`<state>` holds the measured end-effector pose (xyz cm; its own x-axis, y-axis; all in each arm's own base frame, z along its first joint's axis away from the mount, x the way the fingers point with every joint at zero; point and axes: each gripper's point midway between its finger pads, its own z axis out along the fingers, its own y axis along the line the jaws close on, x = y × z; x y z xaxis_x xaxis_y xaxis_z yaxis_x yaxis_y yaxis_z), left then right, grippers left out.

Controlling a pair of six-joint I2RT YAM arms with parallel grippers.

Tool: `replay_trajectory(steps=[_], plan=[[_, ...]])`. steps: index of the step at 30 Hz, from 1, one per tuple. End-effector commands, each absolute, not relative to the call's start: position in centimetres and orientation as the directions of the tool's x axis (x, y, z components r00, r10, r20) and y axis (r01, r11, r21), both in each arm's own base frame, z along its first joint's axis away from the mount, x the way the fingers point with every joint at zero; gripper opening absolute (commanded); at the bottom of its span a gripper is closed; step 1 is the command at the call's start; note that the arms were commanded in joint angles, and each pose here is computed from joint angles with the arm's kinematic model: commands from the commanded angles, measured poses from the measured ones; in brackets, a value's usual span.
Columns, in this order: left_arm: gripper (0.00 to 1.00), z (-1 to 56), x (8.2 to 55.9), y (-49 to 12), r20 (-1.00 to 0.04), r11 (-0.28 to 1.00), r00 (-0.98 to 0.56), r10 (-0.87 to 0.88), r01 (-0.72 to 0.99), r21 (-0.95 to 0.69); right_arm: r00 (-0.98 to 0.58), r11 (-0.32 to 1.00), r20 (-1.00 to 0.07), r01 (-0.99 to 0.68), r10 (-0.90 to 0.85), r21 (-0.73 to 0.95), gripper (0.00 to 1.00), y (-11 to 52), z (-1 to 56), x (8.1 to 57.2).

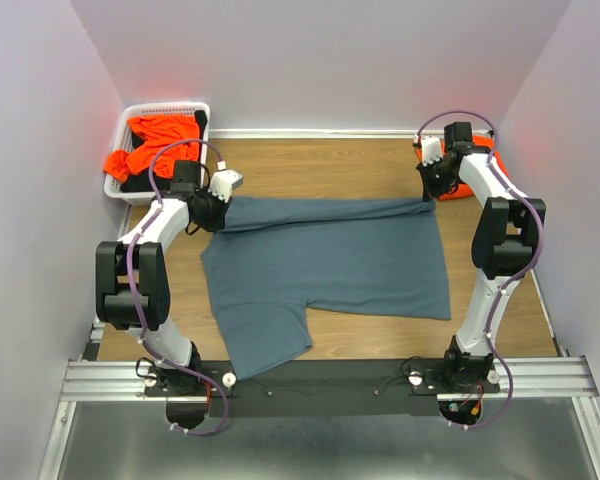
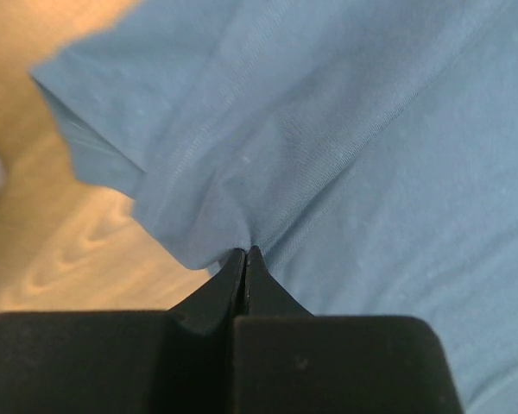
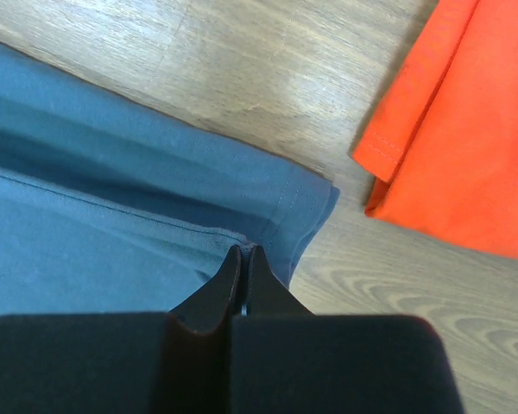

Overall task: Fold and stack the t-shirts
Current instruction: Fold the tshirt

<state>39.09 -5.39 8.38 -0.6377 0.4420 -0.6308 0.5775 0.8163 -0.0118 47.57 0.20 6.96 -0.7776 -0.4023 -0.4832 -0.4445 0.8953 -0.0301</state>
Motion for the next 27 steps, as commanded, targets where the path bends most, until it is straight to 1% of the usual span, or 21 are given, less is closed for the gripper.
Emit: replay_trajectory(steps=[1, 8, 15, 16, 17, 18, 19, 20, 21, 23, 24, 27], plan=[[0.0, 8.3, 38.3, -5.2, -0.63, 0.83, -0.641, 0.438, 0.557, 0.011, -0.777, 0.891, -0.475, -0.453, -0.414, -0.035, 0.01, -0.3, 6.7, 47.4], [0.0, 6.3, 37.8, -4.6, -0.586, 0.841, -0.675, 0.447, 0.541, 0.019, -0.785, 0.887, -0.453, -0.462, -0.423, -0.028, 0.01, -0.4, 5.9, 46.4], [0.0, 5.4, 37.0, -4.5, -0.565, 0.836, -0.686, 0.459, 0.549, 0.012, -0.78, 0.87, -0.433, -0.493, -0.452, -0.02, 0.01, -0.3, 5.3, 44.9], [0.0, 5.3, 36.9, -4.5, -0.563, 0.832, -0.684, 0.463, 0.555, 0.011, -0.78, 0.867, -0.429, -0.497, -0.456, -0.018, 0.03, -0.2, 5.2, 44.6], [0.0, 5.3, 36.8, -4.5, -0.561, 0.831, -0.684, 0.466, 0.557, 0.011, -0.778, 0.866, -0.429, -0.5, -0.459, -0.019, 0.08, -0.2, 5.3, 44.6], [0.0, 5.2, 36.5, -4.6, -0.557, 0.824, -0.685, 0.469, 0.566, -0.001, -0.775, 0.862, -0.427, -0.506, -0.467, -0.023, 0.26, -0.3, 5.3, 44.4], [0.03, 5.4, 36.5, -4.8, -0.557, 0.815, -0.678, 0.479, 0.579, -0.003, -0.772, 0.861, -0.431, -0.508, -0.468, -0.025, 0.35, -0.3, 5.5, 44.4], [0.09, 5.5, 36.3, -4.9, -0.557, 0.805, -0.673, 0.487, 0.593, -0.011, -0.766, 0.86, -0.438, -0.508, -0.47, -0.033, 0.42, -0.3, 6.0, 44.3], [0.18, 6.0, 35.9, -5.0, -0.555, 0.793, -0.663, 0.503, 0.61, -0.009, -0.765, 0.86, -0.438, -0.51, -0.473, -0.038, 0.49, -0.4, 6.2, 44.1], [0.25, 7.7, 35.7, -5.4, -0.585, 0.767, -0.628, 0.513, 0.642, -0.017, -0.75, 0.859, -0.459, -0.509, -0.476, -0.06, 0.52, -0.4, 7.6, 44.1], [0.34, 9.0, 36.2, -5.5, -0.614, 0.76, -0.607, 0.504, 0.65, -0.018, -0.742, 0.856, -0.465, -0.513, -0.482, -0.068, 0.52, -0.5, 8.1, 44.1], [0.37, 11.2, 37.2, -5.6, -0.641, 0.752, -0.578, 0.504, 0.659, -0.003, -0.717, 0.85, -0.497, -0.519, -0.488, -0.087, 0.53, -0.3, 10.0, 44.2]])
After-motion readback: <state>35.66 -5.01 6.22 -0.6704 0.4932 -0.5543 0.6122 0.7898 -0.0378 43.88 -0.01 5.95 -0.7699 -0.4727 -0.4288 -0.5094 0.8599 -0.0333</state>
